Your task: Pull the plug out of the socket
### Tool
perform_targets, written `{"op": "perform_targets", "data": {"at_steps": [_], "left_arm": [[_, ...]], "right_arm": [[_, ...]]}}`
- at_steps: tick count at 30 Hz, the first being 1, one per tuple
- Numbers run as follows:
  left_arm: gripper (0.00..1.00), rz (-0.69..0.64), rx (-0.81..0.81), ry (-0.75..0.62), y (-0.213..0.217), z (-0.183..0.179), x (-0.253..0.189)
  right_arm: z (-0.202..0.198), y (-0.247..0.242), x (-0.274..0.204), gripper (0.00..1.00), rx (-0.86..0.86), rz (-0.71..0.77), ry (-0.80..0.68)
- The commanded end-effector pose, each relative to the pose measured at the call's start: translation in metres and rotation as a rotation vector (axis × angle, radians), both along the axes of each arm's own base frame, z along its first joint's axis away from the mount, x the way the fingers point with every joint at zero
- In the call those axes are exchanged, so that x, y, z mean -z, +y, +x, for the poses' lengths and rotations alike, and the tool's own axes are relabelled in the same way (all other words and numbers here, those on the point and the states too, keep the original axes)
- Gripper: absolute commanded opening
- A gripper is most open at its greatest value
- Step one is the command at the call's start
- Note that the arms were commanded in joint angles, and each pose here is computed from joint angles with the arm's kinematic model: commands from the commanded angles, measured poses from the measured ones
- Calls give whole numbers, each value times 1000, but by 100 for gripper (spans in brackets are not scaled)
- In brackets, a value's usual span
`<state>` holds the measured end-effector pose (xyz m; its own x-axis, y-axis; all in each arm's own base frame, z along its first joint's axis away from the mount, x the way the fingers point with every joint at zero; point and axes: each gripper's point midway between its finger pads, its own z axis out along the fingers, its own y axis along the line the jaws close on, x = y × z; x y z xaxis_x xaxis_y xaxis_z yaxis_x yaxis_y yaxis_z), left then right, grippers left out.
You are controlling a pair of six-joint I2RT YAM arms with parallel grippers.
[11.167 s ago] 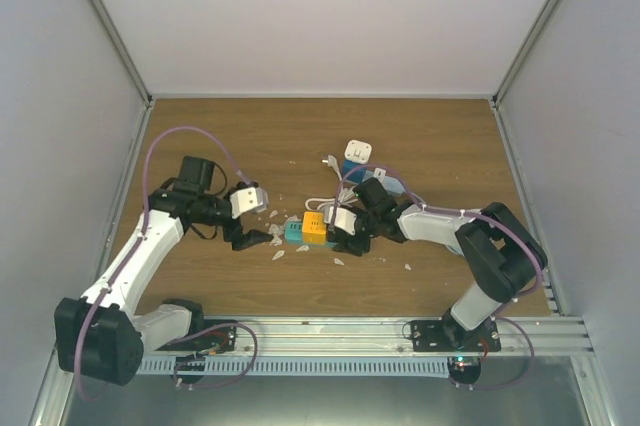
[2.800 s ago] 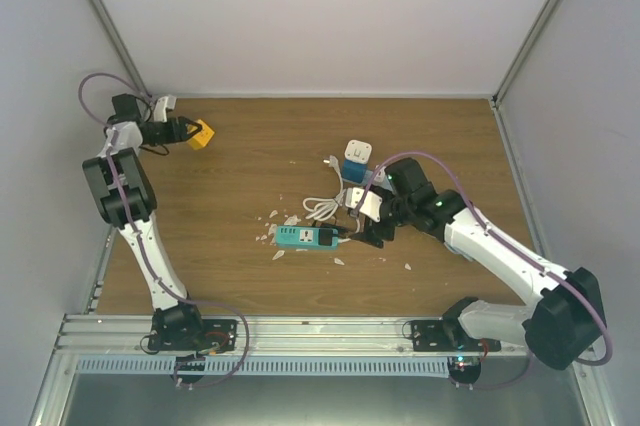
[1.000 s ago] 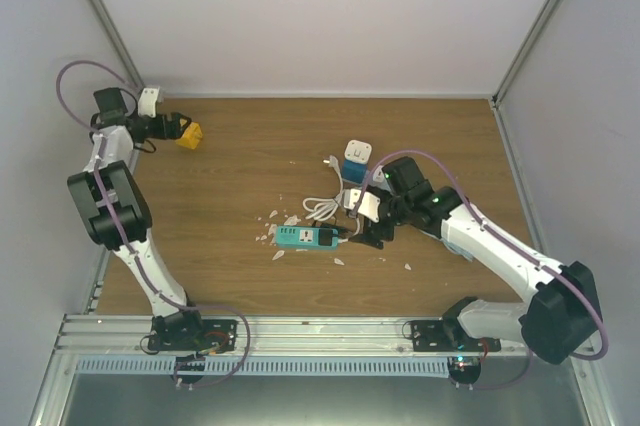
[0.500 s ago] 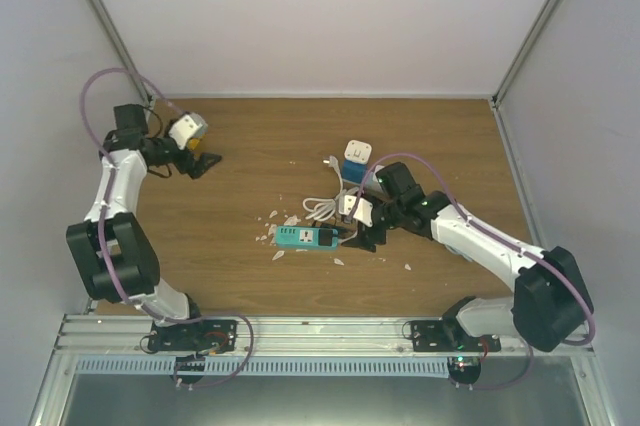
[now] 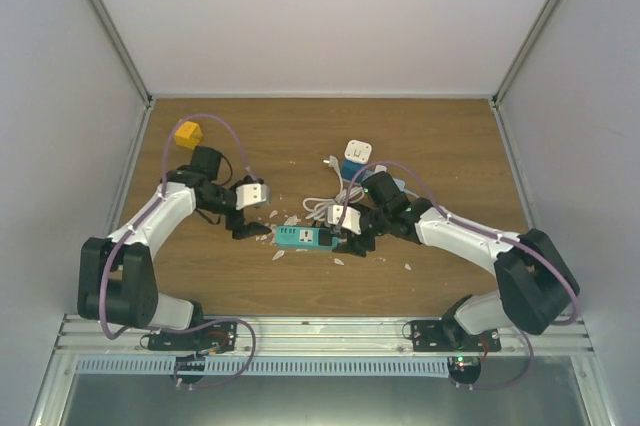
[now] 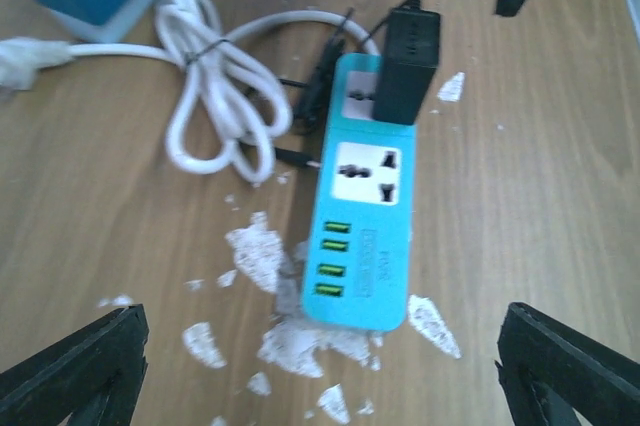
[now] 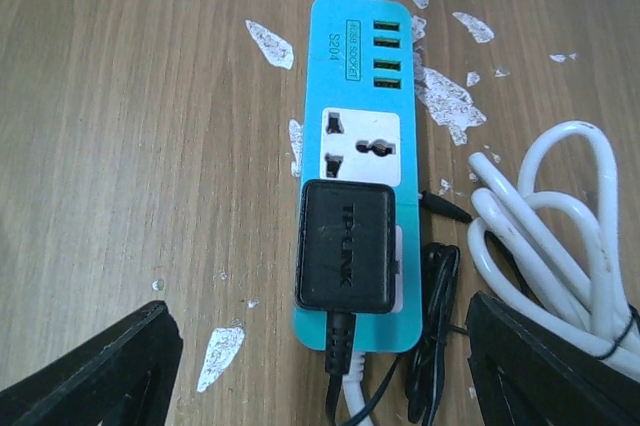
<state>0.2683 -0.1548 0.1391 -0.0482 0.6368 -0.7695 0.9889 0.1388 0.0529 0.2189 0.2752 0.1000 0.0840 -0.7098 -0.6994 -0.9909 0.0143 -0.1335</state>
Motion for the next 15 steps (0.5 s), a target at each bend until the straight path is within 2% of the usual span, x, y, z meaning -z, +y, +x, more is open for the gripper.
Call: {"op": "perform_targets", "data": {"at_steps": [1,5,9,15], "left_arm": [[94,13,31,-21,-17,-7,9],[92,12,77,20,-30,-16,20],[85,37,135,18,-36,-18,32],[77,40,87,91,-48,-2,42]], "right_arm": [[6,10,7,77,-15,-4,-21],[9,15,14,71,-14,-13,-13],[9,20,18,65,-13,-10,3],[17,26,18,58,1,-9,-1]]}}
